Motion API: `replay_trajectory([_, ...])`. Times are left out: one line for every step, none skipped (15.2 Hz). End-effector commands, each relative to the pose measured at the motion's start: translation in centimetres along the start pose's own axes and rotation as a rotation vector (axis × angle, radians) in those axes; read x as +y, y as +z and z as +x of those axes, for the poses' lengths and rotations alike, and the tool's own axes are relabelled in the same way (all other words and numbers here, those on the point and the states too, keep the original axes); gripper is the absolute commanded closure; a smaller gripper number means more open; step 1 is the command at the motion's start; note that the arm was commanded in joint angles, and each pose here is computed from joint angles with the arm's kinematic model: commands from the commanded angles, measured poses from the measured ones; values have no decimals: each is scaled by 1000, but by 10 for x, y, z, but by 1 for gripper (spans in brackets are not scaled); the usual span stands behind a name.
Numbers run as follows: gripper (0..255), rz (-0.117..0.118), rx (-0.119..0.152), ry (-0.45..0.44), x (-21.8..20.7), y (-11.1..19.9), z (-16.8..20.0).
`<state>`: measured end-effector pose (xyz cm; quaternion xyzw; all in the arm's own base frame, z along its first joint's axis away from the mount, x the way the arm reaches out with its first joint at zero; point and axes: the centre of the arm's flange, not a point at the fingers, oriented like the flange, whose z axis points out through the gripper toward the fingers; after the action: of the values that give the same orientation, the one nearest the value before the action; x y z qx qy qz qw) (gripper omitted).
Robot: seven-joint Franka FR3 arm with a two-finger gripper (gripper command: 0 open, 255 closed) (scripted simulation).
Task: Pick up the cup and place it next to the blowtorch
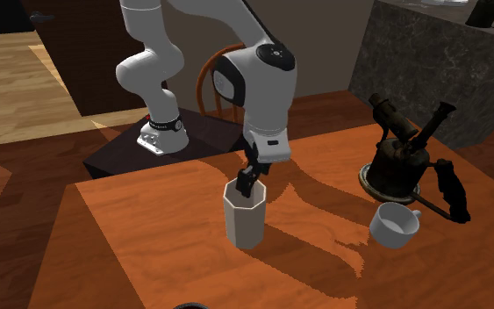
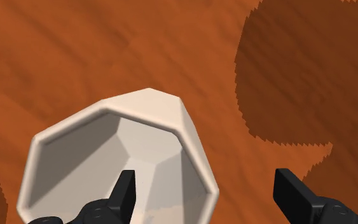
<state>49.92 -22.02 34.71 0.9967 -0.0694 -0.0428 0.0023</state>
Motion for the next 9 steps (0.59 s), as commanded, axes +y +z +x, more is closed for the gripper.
replay_trajectory([0, 0, 0, 0, 0, 11, 0])
replay_trajectory([0, 0, 0, 0, 0, 14, 0])
replay_trajectory([0, 0, 0, 0, 0, 14, 0])
replay_trajectory([0, 0, 0, 0, 0, 14, 0])
replay_trajectory([0, 0, 0, 0, 0, 14, 0])
replay_trajectory([0, 0, 0, 0, 0, 14, 0])
replay_trajectory([0, 0, 0, 0, 0, 14, 0])
replay_trajectory([0, 0, 0, 0, 0, 14, 0])
replay_trajectory([0, 0, 0, 0, 0, 14, 0])
